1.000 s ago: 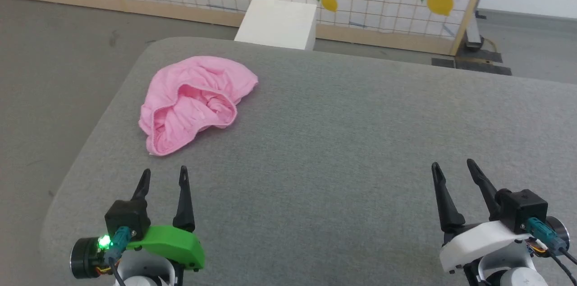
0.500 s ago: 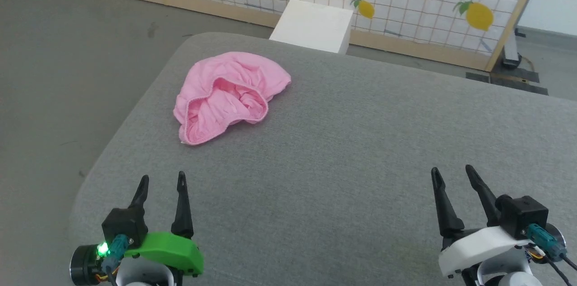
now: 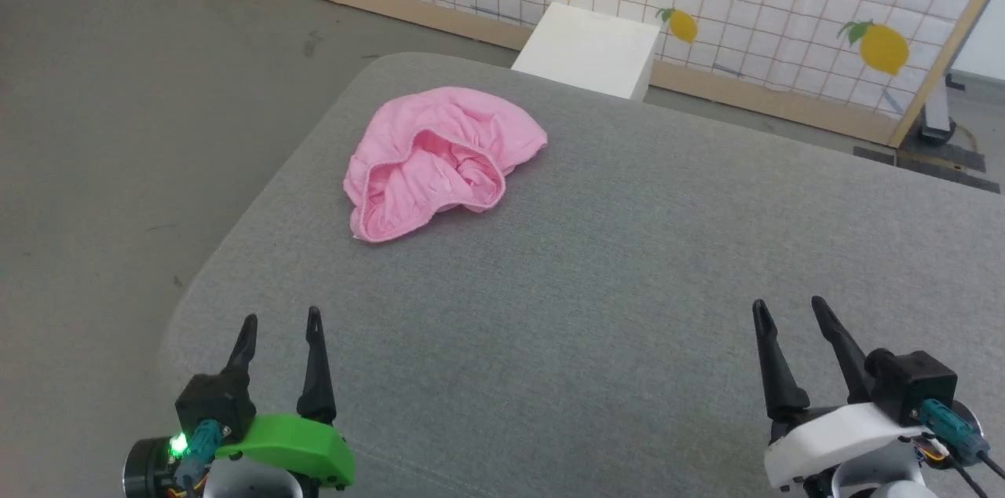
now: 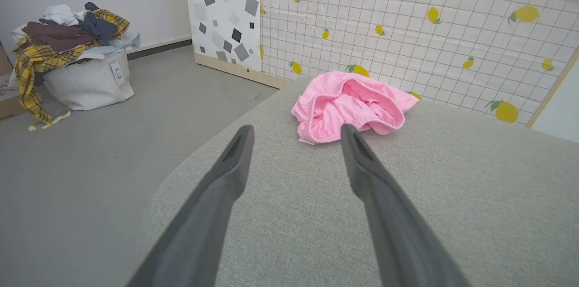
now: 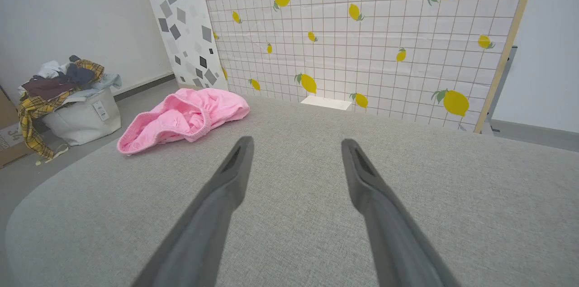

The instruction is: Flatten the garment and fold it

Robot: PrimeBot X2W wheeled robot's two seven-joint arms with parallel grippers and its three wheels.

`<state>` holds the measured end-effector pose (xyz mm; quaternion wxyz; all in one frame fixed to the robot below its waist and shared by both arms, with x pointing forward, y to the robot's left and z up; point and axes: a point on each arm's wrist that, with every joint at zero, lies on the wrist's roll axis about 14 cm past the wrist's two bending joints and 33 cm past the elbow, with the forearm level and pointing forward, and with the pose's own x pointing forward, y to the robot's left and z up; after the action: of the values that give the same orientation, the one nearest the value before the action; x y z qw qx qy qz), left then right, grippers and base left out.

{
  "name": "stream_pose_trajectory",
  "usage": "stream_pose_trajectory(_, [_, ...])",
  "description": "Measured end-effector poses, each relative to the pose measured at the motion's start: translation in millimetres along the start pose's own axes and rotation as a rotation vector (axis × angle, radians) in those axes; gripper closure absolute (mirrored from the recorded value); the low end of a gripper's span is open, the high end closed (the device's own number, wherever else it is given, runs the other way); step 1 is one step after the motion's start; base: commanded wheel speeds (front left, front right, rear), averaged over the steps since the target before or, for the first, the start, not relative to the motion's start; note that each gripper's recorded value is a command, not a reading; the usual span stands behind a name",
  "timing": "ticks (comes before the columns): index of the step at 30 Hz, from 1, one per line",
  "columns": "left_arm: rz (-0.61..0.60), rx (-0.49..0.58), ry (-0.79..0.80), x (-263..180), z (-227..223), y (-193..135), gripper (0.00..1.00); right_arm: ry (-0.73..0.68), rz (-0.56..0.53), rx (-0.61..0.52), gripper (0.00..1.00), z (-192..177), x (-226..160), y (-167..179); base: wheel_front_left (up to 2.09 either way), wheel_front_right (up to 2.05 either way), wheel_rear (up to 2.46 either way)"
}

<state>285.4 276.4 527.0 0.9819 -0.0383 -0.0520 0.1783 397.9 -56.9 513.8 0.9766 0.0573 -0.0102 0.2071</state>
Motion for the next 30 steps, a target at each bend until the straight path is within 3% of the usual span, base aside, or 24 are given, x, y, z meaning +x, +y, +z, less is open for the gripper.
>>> stream_pose_trajectory(30, [0.120,-0.021,0.007,-25.9,-10.3,33.5,0.00,0.010,0.075,0.054,0.00,-13.0,18.6,24.3,0.00,0.00,0.00])
